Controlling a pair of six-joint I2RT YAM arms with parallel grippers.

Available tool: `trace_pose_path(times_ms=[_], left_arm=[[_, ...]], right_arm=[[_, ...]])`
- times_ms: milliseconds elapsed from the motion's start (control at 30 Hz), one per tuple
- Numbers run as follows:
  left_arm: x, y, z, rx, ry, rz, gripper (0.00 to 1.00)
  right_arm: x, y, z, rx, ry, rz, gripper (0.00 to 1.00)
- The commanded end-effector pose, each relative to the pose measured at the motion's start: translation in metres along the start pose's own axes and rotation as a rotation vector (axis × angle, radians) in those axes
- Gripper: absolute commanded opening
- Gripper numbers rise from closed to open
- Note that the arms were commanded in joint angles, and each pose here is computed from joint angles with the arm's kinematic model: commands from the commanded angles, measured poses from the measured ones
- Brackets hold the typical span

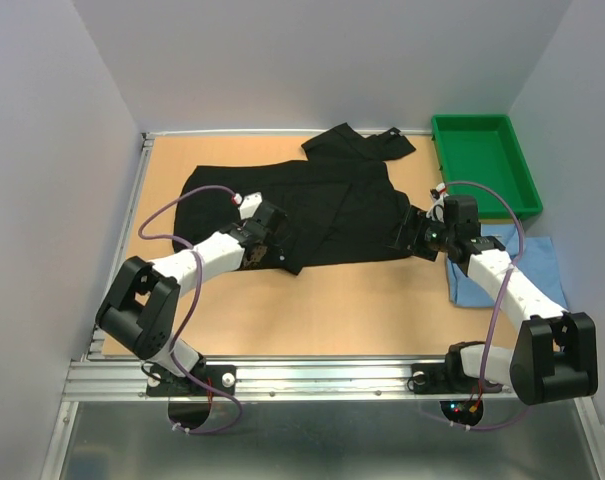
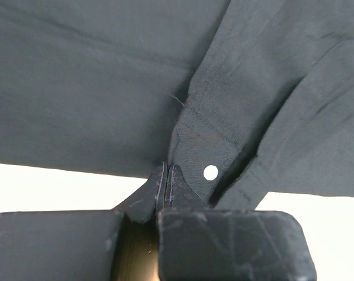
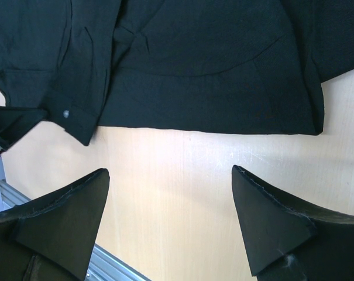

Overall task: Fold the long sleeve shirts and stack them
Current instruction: Fold the shirt

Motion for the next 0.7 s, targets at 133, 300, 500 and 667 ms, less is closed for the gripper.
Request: trace_pose_path(times_ms=[133,300,500,667], left_arm=[[0.028,0.030,0.056,-0.150,-0.247,0.148,0.00],[0.050,0.031,0.080,-0.157,-0.282,0.227,0.00],[0.069,0.028,0.100,-0.155,-0.300,0.322,0.00],[0.071,0.025,0.117,-0.168,-0.265,0.400,0.00]], right_arm=[[0.003,-0.003,0.007,-0.027,0.039,0.016,0.90],[0.004,-0.004,0.010,-0.026,0.042,0.023,0.90],[0.005,-0.005,0.014,-0.029,0.051,0.028,0.90],[0.006,-0.005,0.015,-0.027,0.051,0.034,0.90]])
Point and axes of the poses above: each gripper's point midway between its finger pads, its own y axis back along the fingers, its own x axis along the line the jaws close on, z = x × y, the point moved 8 cm from there along y, back along the fingers, and after that the axes turned 12 degrees about y, right-handed, at the moved point
